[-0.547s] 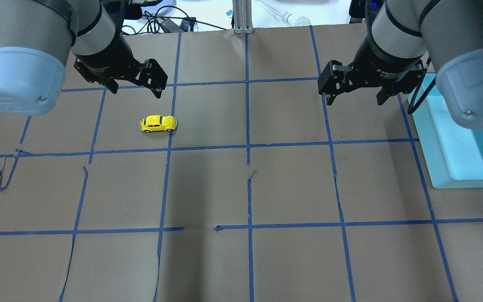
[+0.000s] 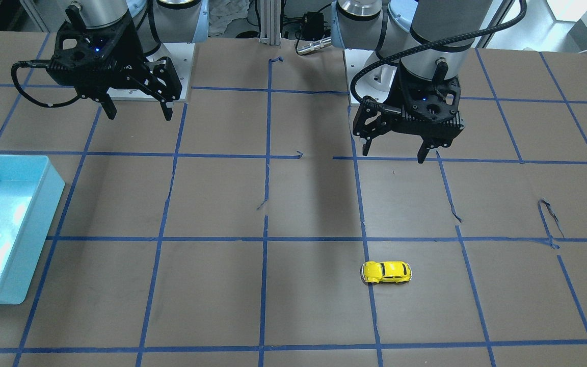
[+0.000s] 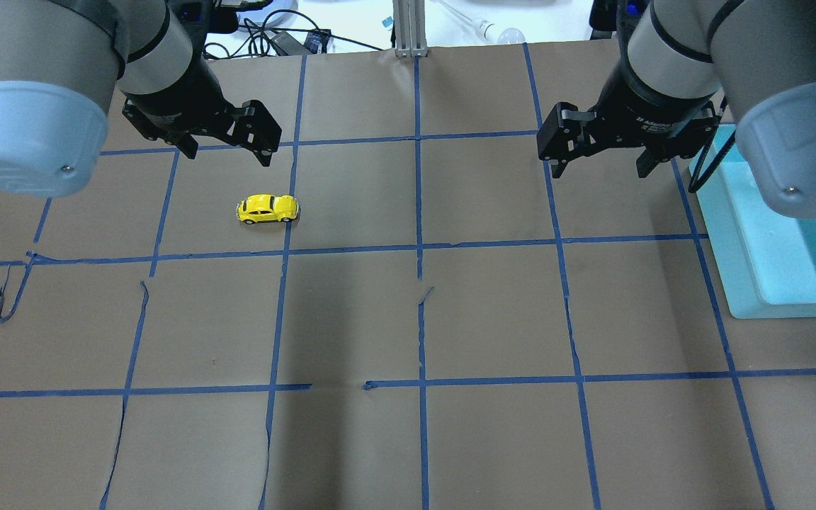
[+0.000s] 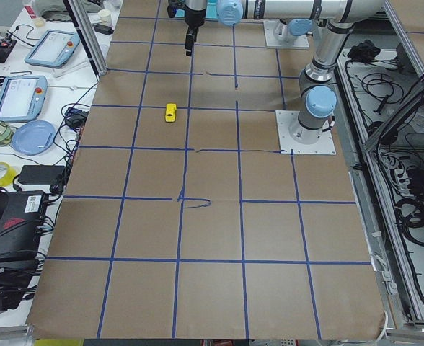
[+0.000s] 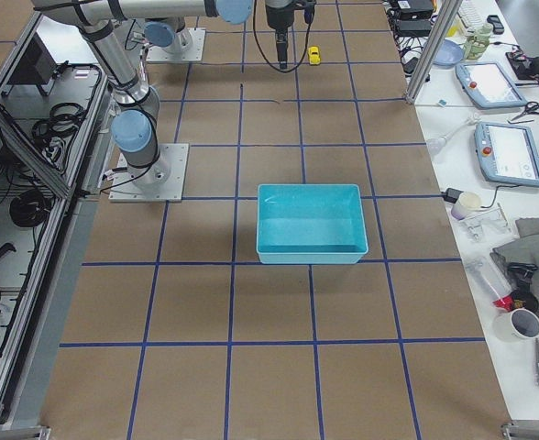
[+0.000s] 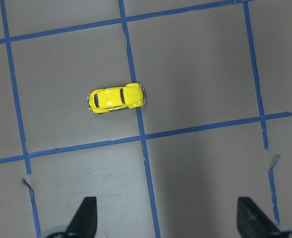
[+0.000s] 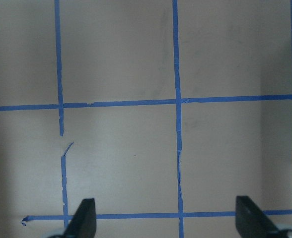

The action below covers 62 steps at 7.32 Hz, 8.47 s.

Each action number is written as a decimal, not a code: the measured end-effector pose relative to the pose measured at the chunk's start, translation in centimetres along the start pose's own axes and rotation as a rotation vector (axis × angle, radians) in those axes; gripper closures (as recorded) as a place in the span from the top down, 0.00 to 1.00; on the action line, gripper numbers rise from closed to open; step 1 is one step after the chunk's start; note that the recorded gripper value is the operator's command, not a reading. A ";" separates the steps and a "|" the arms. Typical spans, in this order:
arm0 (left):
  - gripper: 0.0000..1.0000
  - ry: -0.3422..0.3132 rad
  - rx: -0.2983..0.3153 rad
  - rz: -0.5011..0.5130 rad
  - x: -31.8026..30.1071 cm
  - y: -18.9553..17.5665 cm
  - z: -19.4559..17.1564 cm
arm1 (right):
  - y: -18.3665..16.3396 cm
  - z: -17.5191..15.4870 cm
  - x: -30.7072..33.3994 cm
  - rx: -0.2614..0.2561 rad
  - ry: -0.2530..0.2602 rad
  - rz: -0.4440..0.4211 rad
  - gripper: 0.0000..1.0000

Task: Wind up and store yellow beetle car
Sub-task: 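Move the left gripper over the yellow beetle toy car, then lower the left gripper and close it around the yellow car, then carry the car across the table toward the right gripper and release it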

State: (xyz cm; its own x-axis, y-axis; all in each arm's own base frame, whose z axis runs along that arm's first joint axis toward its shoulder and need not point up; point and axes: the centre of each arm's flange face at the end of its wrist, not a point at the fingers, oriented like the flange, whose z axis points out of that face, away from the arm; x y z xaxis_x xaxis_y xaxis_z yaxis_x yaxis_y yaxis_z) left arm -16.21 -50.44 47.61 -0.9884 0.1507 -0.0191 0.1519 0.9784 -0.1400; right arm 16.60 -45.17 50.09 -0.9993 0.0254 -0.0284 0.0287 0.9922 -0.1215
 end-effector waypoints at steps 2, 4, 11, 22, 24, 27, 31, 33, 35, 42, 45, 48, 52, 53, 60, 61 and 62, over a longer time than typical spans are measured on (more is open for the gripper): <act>1.00 0.000 -0.006 -0.002 -0.1 0.1 0.4 | 0.0 -0.1 0.0 0.001 -0.001 -0.001 1.00; 1.00 -0.002 -0.018 -0.037 -2.0 -0.1 0.5 | 0.0 0.1 0.0 -0.001 -0.001 -0.001 1.00; 1.00 0.004 -0.055 -0.073 -2.7 0.5 0.4 | 0.0 0.3 0.0 -0.006 0.003 -0.003 1.00; 1.00 0.020 -0.065 0.176 0.1 -1.7 4.0 | -1.0 1.1 0.1 -0.009 0.007 -0.002 1.00; 1.00 0.019 -0.050 0.312 -0.1 -3.2 6.3 | -1.1 1.1 0.1 -0.008 0.006 -0.002 1.00; 1.00 -0.006 -0.067 0.758 -0.9 -6.7 14.3 | -1.1 1.1 0.0 -0.008 0.006 -0.003 1.00; 1.00 -0.011 -0.096 1.350 -5.6 -9.4 22.7 | -1.1 1.2 0.0 -0.009 0.004 -0.004 1.00; 0.98 0.054 -0.100 1.486 -6.8 -9.5 25.9 | -1.1 1.2 0.0 -0.009 0.004 -0.003 1.00; 0.98 0.096 -0.104 1.487 -6.7 -8.9 27.6 | -1.1 1.2 0.0 -0.009 0.004 -0.004 1.00; 0.83 0.116 -0.119 1.322 -7.0 -8.6 30.2 | -1.1 1.2 0.0 -0.011 0.002 -0.003 1.00; 0.66 0.116 -0.122 1.355 -7.3 -8.6 30.3 | -1.1 1.3 0.0 -0.011 0.003 -0.003 1.00; 0.19 0.118 -0.122 1.366 -7.8 -8.6 30.4 | -1.1 1.3 0.0 -0.012 0.002 -0.004 1.00; 0.16 0.123 -0.118 1.370 -11.0 -8.4 30.4 | -1.1 1.3 0.0 -0.011 0.002 -0.003 1.00; 0.16 0.126 -0.116 1.389 -12.7 -8.3 30.5 | -1.1 1.3 0.0 -0.011 0.002 -0.003 1.00; 0.97 0.129 -0.113 1.415 -23.9 -6.5 30.5 | -1.1 1.3 0.0 -0.013 0.001 -0.002 1.00; 1.00 0.130 -0.115 1.408 -24.5 -6.3 30.5 | -1.1 1.3 0.0 -0.013 0.001 -0.002 1.00; 1.00 0.116 -0.110 1.399 -24.9 -6.4 29.9 | -1.1 1.3 0.0 -0.013 0.001 -0.002 1.00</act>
State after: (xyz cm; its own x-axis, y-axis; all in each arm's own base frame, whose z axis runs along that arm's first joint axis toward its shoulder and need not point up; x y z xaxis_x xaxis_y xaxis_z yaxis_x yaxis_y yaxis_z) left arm 7.35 -64.64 19.41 -0.0167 0.9998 0.0052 0.9999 0.0167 0.0032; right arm 16.61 -46.37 48.88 -0.9994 0.0234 -0.0268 0.0262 0.9937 -0.1088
